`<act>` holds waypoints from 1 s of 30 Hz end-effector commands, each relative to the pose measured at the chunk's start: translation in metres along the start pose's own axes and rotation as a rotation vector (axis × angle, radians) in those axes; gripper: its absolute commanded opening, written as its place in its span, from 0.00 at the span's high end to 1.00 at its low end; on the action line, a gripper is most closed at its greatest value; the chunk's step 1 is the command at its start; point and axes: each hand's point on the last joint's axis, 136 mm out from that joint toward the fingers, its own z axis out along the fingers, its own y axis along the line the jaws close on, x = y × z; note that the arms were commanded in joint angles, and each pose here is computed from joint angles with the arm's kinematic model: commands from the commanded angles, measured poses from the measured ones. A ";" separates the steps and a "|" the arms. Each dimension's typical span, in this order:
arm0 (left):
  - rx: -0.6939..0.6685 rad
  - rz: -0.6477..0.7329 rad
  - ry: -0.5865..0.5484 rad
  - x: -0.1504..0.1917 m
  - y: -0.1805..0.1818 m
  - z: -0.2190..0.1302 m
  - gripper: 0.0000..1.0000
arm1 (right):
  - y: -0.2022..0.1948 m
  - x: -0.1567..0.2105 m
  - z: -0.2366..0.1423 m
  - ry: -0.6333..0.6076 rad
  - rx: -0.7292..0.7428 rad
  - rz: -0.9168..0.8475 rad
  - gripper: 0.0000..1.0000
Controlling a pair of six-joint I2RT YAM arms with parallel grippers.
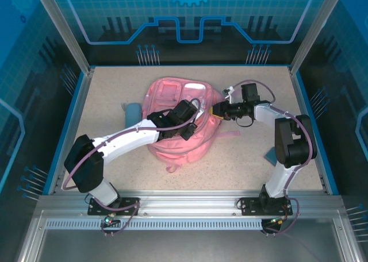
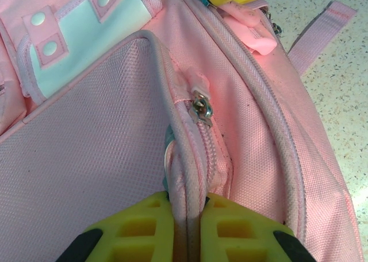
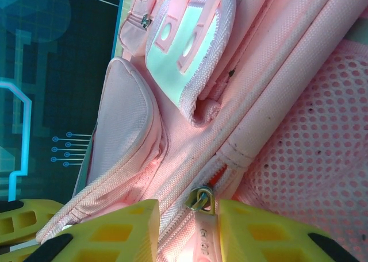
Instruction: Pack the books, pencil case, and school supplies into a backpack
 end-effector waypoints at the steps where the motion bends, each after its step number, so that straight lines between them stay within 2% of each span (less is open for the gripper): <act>1: 0.021 -0.042 -0.080 -0.018 0.001 -0.015 0.88 | 0.007 0.006 0.001 0.029 -0.015 -0.015 0.67; 9: 0.023 -0.045 -0.083 -0.019 0.001 -0.014 0.88 | -0.001 0.012 0.006 0.059 0.047 -0.037 0.78; 16: 0.024 -0.052 -0.082 -0.019 0.000 -0.013 0.88 | 0.001 0.011 0.005 0.063 0.099 -0.070 0.98; 22: 0.012 -0.079 -0.074 -0.022 0.001 -0.007 0.89 | 0.014 0.024 -0.008 0.074 0.225 -0.158 1.00; 26: 0.011 -0.109 -0.075 -0.028 0.001 -0.001 0.91 | 0.026 0.053 -0.009 0.112 0.267 -0.216 1.00; 30: 0.014 -0.153 -0.087 -0.038 -0.001 0.005 0.92 | 0.040 0.089 -0.008 0.138 0.236 -0.221 1.00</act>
